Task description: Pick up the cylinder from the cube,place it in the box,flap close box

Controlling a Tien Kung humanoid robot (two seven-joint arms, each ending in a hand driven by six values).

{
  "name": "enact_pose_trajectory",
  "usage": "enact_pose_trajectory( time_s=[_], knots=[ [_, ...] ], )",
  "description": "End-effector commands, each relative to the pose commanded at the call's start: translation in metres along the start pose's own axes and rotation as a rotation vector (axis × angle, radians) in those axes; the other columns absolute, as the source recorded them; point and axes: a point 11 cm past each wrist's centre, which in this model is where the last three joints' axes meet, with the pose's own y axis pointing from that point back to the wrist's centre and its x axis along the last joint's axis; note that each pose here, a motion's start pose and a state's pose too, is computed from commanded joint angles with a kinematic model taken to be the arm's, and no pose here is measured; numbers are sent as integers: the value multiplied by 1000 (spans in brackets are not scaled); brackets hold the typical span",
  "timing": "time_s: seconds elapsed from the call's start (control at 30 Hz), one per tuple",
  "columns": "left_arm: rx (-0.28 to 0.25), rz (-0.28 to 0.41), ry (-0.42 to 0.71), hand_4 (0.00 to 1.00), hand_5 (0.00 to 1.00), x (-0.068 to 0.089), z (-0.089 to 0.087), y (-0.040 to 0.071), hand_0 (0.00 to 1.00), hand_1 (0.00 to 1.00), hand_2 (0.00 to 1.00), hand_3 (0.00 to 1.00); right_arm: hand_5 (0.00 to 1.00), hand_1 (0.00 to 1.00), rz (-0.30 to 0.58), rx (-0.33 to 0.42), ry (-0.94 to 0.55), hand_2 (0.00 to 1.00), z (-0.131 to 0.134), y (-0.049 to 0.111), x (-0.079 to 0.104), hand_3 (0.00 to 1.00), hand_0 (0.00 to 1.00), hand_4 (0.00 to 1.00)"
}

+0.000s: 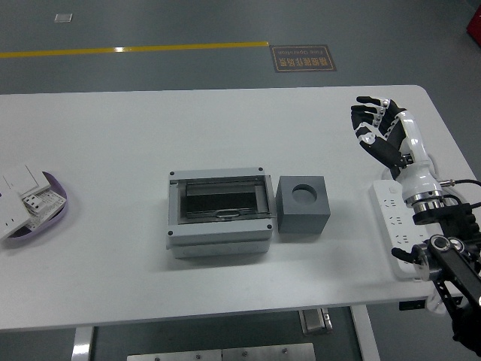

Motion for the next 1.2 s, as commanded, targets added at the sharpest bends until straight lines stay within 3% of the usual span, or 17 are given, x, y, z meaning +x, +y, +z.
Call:
enact_pose_trajectory(
  time_s=[0.2, 0.43, 0.6, 0.9, 1.2],
  knots=[
    [-15, 17, -25, 649, 158, 11, 10, 1, 585, 609, 605, 632, 153, 663, 44, -4, -87, 639, 1, 6, 12, 671, 731, 670],
    [-47, 42, -62, 650, 158, 27, 29, 3, 585, 609, 606, 631, 157, 660, 131, -26, -108, 639, 10, 25, 36, 668, 731, 681],
    [-49, 40, -70, 650, 158, 27, 29, 3, 586, 609, 605, 631, 166, 656, 161, -21, -94, 636, 9, 28, 45, 667, 731, 689],
    [-16, 18, -57, 650, 158, 14, 10, 1, 587, 610, 606, 632, 172, 652, 121, -2, -52, 635, 3, 18, 35, 665, 730, 696],
    [-8, 12, -42, 650, 158, 9, 6, 0, 587, 612, 605, 631, 174, 651, 66, 11, -30, 635, 0, 3, 15, 666, 730, 698]
  ],
)
